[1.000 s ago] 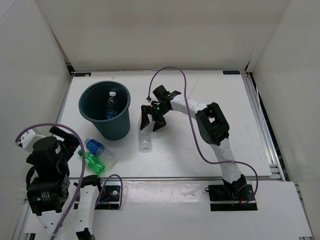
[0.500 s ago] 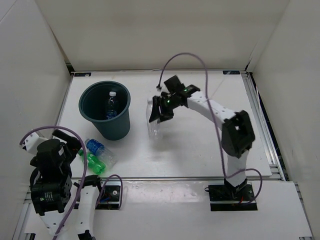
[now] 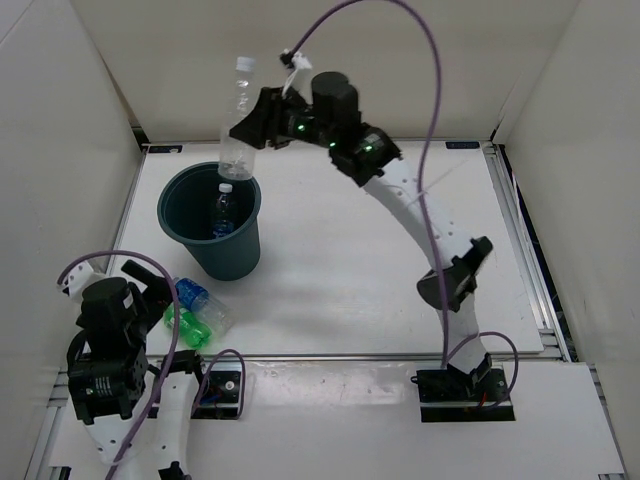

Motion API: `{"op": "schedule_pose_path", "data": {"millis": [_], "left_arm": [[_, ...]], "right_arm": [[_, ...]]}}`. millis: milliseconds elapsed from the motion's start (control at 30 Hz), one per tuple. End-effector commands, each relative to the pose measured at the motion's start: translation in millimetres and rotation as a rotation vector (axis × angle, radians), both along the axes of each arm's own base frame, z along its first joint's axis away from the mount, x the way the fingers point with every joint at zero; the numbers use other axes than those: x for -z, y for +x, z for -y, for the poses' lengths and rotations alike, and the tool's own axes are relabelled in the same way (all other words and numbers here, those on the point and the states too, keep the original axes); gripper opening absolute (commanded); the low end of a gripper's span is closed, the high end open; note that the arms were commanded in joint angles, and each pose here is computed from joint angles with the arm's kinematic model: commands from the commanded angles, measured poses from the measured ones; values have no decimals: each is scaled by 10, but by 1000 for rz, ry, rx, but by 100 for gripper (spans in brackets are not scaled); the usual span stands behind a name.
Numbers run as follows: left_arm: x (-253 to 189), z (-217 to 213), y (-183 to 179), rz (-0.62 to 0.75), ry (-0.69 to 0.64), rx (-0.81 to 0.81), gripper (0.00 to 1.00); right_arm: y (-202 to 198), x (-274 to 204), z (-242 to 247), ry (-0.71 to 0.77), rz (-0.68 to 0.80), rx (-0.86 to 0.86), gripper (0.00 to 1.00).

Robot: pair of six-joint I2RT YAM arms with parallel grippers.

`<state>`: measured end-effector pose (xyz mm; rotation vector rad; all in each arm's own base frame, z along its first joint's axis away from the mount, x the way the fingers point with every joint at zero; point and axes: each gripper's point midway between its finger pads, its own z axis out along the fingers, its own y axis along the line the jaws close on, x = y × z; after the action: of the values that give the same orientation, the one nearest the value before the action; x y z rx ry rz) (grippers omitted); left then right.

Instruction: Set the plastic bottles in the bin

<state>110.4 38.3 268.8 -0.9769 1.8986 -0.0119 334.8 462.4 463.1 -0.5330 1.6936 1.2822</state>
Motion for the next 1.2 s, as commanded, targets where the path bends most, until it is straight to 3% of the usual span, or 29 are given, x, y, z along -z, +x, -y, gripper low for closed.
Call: {"op": "schedule_pose_path", "data": {"millis": [0,67,133,167,200,267,300,333,433,633,867,1167], "left_arm": [[112,115,-39,-113,-10,96,100],[54,152,-18,-104,-15,122,100],[81,134,9,-141,10,145,100],[95,147,28,-155,8,159,100],[96,144,26,-158,15,166,100],[165,139,59,-182,10,166,100],[253,139,58,-209,4,167,100],[305,149,62,-216,-21,149,100],[567,235,50,-228,-88,145,100],[996,345,140,-126,-231,64,100],[1343,168,145,-220,-265,-110,100],[1494,71,251,-361,-361,-302,100]], "right_arm": [[183,413,-495,-19,60,36,34],[176,511,-705,-21,104,29,39],[66,630,-880,-59,170,11,72],[22,687,-906,-85,177,-1,95],[-11,487,-788,-87,201,45,100],[-94,165,-502,-82,218,100,100],[-90,343,-428,-122,195,122,100],[-263,-119,-125,-49,240,150,100],[-541,-334,107,-28,252,121,100],[-953,25,514,-273,182,76,100],[-1315,133,910,-327,140,10,100],[-1346,256,979,-374,127,-42,100]]}}
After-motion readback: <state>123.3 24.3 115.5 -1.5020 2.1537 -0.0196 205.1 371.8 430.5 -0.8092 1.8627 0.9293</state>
